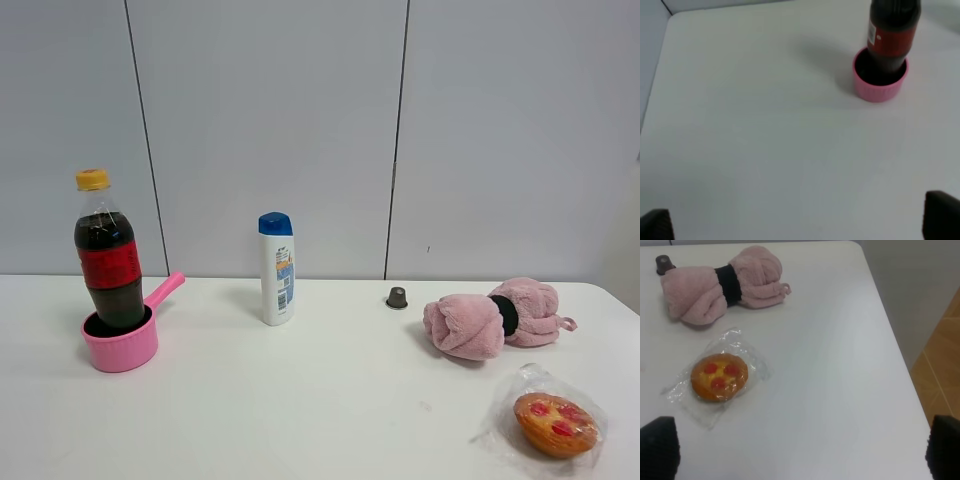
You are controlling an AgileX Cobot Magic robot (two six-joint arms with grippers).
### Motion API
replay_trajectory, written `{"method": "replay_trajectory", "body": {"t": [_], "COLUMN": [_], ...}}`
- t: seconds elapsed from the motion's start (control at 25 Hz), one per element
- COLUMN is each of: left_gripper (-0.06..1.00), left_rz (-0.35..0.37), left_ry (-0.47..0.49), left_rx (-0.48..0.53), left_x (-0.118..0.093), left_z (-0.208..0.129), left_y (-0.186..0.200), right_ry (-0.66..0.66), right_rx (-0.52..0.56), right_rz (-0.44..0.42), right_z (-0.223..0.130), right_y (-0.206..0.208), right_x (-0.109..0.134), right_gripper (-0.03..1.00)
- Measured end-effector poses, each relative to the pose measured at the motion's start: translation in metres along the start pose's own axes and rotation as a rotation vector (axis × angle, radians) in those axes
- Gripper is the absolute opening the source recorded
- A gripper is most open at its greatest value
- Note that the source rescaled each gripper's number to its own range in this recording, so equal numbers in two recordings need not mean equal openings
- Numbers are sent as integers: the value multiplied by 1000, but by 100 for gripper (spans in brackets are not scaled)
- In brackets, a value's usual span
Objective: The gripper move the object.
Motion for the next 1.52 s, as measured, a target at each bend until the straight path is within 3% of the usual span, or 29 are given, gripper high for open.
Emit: {"method": "replay_trajectory", "body": {"t": [0.08, 0.24, 0.48, 0.92, 1.08, 1.52], "left_gripper": [100, 100, 100, 100, 100, 100], "left_rz": [11, -52, -95, -74, -53, -48], "left_ry": [30, 85, 114, 112, 111, 99], "left_rx": [-29, -99, -175, -197, -248, -254], "left_x": [-4, -29, -55, -65, -65, -64], "left_z": [-12, -32, -63, -93, -94, -94], "left_y": [8, 15, -2, -22, -17, -16], "right_ry": [0, 0, 0, 0, 0, 0], "right_rx": [0, 0, 0, 1, 1, 1], "right_rz": [0, 0, 0, 0, 0, 0], "right_z": [0, 0, 0, 0, 0, 0], "right_y": [0, 0, 0, 0, 0, 0], "right_x": [0, 0, 0, 0, 0, 0], "right_gripper": [100, 100, 100, 100, 100, 100]}}
Point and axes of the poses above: a point on each arm's last joint axis where the gripper is mounted, y pointing back along that axis away from the gripper, x along the wrist's bending axis when the last joint is at zero, z = x × y, the point moved 10 cm from there along -y, pointing out along that axis toward the gripper, and after that the axes turned 15 degrees about -y, right-handed, at the moved point
